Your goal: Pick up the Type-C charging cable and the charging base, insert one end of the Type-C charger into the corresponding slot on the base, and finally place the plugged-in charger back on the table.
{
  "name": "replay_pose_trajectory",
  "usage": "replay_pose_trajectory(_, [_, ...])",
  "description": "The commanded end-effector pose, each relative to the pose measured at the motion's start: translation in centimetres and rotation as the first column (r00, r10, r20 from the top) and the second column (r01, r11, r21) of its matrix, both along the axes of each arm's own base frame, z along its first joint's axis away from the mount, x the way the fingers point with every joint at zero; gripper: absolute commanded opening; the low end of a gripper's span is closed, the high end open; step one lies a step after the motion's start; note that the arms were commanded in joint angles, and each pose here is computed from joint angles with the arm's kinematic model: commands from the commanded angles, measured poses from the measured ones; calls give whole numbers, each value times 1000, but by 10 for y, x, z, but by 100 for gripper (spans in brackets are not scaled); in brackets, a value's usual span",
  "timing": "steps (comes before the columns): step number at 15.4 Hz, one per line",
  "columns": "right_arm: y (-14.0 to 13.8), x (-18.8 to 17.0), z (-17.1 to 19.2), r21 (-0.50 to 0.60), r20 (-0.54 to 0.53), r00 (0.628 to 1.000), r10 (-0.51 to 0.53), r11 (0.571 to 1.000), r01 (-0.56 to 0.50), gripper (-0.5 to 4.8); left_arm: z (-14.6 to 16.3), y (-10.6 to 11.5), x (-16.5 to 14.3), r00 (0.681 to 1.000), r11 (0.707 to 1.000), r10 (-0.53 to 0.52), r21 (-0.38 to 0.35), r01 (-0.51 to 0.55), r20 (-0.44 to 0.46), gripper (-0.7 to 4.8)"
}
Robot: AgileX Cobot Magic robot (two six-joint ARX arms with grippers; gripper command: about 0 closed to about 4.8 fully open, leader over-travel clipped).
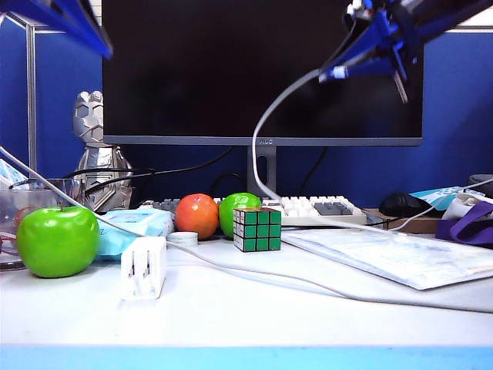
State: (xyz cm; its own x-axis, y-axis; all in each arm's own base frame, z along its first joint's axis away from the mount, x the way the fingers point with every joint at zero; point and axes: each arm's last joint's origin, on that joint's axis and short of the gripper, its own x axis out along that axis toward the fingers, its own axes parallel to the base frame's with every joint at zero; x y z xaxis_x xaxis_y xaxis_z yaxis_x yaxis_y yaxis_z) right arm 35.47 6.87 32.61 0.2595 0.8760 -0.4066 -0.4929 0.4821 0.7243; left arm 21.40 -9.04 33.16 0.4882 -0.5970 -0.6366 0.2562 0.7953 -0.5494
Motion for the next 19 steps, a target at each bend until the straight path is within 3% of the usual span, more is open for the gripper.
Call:
replay_pose_trajectory(1, [1, -3, 11, 19, 68, 997, 23, 1000, -25, -6, -24, -19, 19, 994, 999, -32, 27, 35, -107, 240])
replay_pose_trajectory(2, [1, -3, 11, 19, 68, 997, 23, 1000, -25, -6, -28, -23, 21, 991, 999, -34, 28, 38, -128, 331])
replay_pose_trajectory(3, [1, -3, 11, 20, 67, 997, 23, 1000, -24, -6, -34, -28, 24, 983, 1000, -13, 19, 17, -181, 377])
replay_pose_trajectory(5, [1, -4, 11, 20, 64, 998, 23, 1000, -24, -6, -55, -49, 30, 941, 998, 59, 22, -55, -333, 377])
replay_pose_trajectory(8, [6, -5, 10, 21, 59, 998, 39, 999, -40, -6, -84, -61, 42, 900, 977, 198, 154, -148, -389, 377])
replay_pose_trajectory(11, [10, -6, 10, 21, 59, 997, 48, 999, -49, -6, -104, -65, 51, 875, 965, 233, 213, -153, -425, 377])
replay_pose_trajectory(14, [10, -6, 11, 20, 61, 997, 49, 999, -50, -6, -114, -68, 54, 868, 955, 254, 253, -156, -426, 377])
replay_pose_trajectory(15, [10, -5, 11, 20, 67, 996, 50, 998, -52, -6, -117, -76, 52, 900, 933, 260, 330, -141, -350, 377])
replay_pose_trajectory(19, [10, -5, 11, 20, 68, 996, 51, 998, -52, -6, -138, -93, 49, 891, 923, 227, 378, -69, -394, 377])
